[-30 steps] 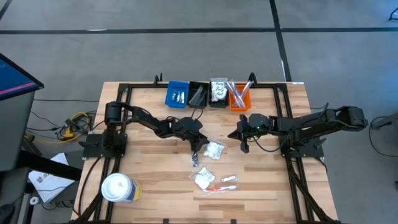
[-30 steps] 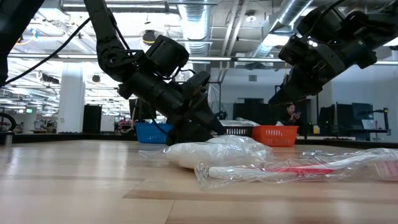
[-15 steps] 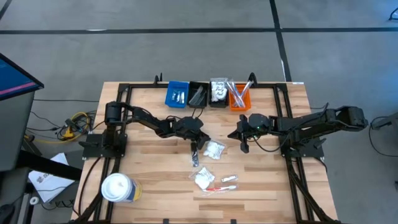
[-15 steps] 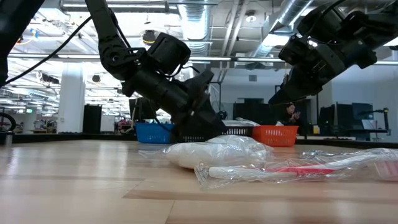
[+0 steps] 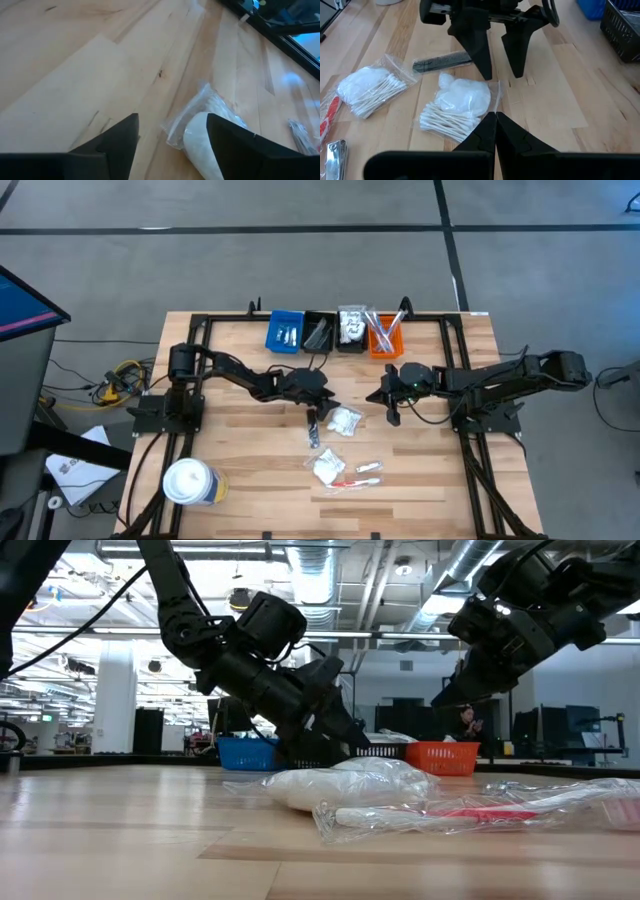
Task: Pick & Place Travel size toiletries
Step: Put the white vanity pack into the right black bin
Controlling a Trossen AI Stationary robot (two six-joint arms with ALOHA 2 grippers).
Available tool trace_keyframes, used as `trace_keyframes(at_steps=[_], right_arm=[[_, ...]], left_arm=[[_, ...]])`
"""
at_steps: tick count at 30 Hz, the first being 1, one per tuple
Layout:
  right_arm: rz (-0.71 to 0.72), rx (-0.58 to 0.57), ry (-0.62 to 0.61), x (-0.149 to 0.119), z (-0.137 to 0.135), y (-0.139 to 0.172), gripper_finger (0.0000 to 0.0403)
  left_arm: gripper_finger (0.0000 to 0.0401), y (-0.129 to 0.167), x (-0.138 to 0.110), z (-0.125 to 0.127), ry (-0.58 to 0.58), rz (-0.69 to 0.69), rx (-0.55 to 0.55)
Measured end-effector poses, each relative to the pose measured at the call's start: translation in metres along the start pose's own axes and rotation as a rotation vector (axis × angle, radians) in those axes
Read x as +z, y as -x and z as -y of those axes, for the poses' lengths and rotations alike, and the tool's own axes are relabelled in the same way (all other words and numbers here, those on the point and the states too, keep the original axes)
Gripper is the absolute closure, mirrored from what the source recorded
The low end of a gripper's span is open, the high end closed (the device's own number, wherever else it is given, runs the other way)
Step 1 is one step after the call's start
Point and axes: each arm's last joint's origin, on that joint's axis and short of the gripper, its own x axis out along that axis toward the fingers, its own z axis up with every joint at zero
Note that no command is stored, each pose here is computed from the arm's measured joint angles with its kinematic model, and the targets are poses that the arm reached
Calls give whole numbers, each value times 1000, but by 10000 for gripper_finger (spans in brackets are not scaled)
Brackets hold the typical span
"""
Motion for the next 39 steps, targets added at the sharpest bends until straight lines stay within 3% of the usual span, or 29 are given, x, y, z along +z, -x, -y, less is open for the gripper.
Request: trace_keyframes(at_steps=[5, 13, 19, 23, 29, 34, 39], right_arm=[[6, 1, 1, 0, 0, 0, 402], [12, 1, 0, 1, 0, 0, 402], [0, 1, 0, 0, 0, 0, 402], [-5, 1, 0, -1, 0, 0, 402], [-5, 1, 1, -1, 0, 0, 402], [-5, 1, 2, -1, 0, 0, 402], [-13, 1, 17, -1, 0, 0, 402]], left_arm=[[167, 0, -1, 3, -4, -2, -8], [189, -29, -3, 7, -38, -38, -67], [203, -31, -1, 5, -29, -49, -68], [247, -28, -1, 7, -24, -70, -66], [385, -28, -2, 7, -51, -78, -77], [398, -17, 10, 18, -62, -46, -103], [400, 9, 27, 47, -137, 28, -182]])
